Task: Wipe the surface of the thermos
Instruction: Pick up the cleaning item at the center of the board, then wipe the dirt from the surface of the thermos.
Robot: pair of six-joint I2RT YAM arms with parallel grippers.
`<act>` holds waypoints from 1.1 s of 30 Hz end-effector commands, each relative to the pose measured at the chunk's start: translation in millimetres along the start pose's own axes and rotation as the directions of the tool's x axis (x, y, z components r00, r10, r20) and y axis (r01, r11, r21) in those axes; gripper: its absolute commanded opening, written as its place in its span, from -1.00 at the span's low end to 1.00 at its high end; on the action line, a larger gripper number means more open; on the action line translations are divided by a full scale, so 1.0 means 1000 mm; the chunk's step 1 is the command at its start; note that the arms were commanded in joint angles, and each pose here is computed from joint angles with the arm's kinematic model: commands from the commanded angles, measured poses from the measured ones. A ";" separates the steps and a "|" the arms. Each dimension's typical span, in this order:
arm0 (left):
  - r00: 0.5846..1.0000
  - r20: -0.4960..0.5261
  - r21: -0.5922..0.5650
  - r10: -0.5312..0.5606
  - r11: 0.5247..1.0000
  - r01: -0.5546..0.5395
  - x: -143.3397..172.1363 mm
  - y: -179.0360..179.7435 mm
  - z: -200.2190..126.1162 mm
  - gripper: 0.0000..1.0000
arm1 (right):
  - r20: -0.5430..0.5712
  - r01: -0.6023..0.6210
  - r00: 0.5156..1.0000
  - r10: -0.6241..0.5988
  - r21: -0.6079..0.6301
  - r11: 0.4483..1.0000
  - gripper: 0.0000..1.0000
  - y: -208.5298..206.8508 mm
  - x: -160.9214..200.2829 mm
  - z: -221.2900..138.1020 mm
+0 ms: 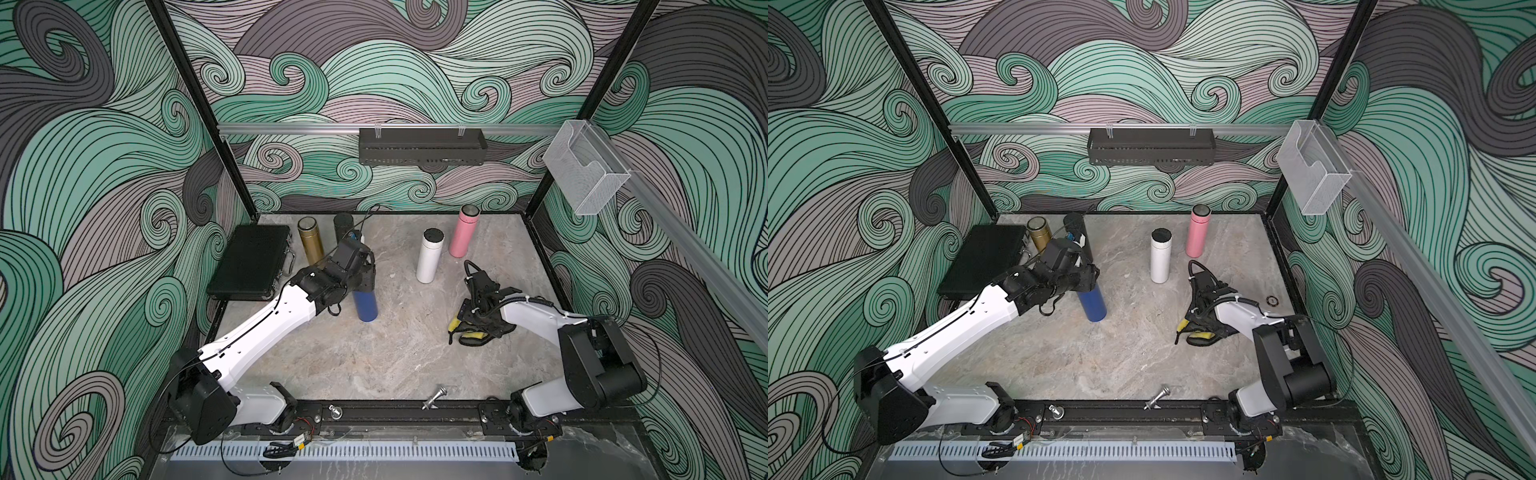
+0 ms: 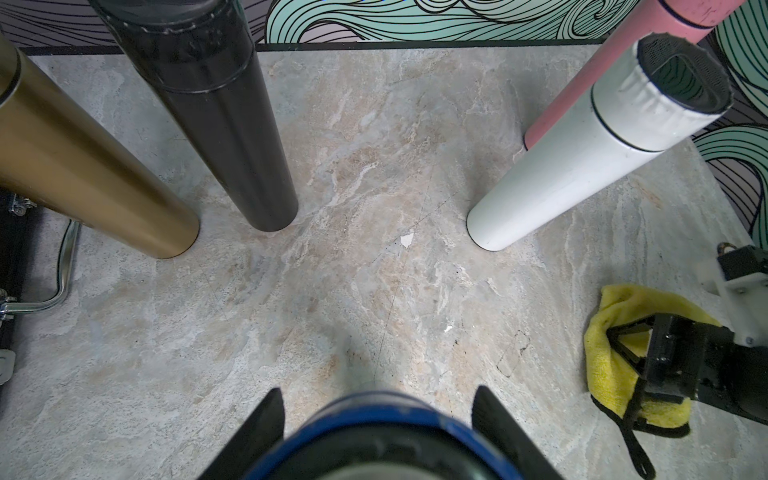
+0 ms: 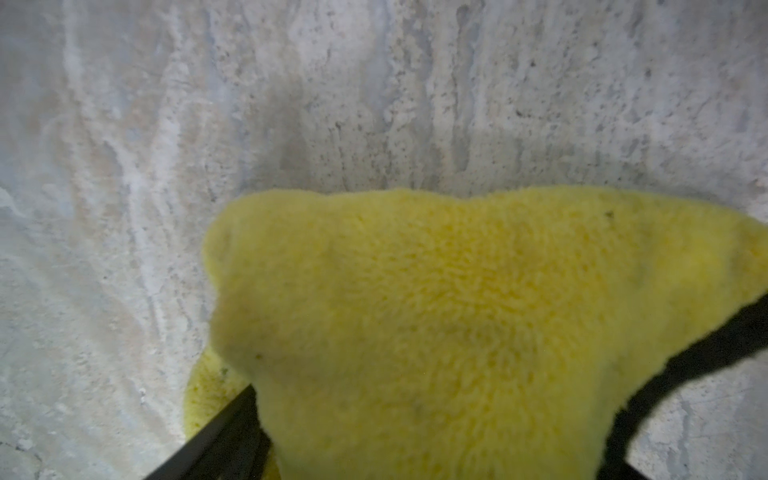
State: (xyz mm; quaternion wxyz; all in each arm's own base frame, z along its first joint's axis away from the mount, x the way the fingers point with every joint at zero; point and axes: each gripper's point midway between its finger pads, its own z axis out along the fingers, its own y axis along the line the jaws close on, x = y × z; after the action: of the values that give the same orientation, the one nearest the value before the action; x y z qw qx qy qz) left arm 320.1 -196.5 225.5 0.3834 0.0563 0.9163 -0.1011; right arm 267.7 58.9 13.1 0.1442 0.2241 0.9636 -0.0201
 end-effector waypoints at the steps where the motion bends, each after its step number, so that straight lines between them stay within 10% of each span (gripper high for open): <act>1: 0.998 0.063 0.034 -0.027 0.999 0.025 -0.016 -0.005 -0.004 -1.00 | -0.011 0.016 1.000 -0.016 0.029 0.999 0.58 -0.004 0.006 0.006; 11: 0.997 0.074 0.028 -0.032 0.999 0.030 -0.013 -0.002 0.002 -1.00 | -0.013 0.068 0.998 -0.068 -0.016 0.998 -0.98 0.006 0.005 0.005; 16: 0.996 0.078 0.042 -0.053 0.998 0.050 -0.012 -0.004 0.004 -1.00 | 0.057 0.158 0.987 -0.149 -0.220 0.963 -1.00 0.044 0.006 -0.026; 22: 0.993 0.087 0.055 -0.075 0.996 0.071 -0.016 -0.007 0.005 -1.00 | 0.327 0.405 0.914 -0.239 -0.709 0.578 -1.00 0.147 0.036 -0.140; 33: 0.989 0.083 0.148 -0.119 0.983 0.106 -0.034 -0.030 0.004 -1.00 | 0.583 0.660 0.722 -0.373 -0.742 0.119 -1.00 0.246 0.071 -0.266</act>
State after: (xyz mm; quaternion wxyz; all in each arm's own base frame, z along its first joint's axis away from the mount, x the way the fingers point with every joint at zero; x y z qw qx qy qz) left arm 326.7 -214.5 213.0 0.3774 0.0416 0.9137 -0.1450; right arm 248.3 311.7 227.0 0.3336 -0.1983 0.8233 0.4143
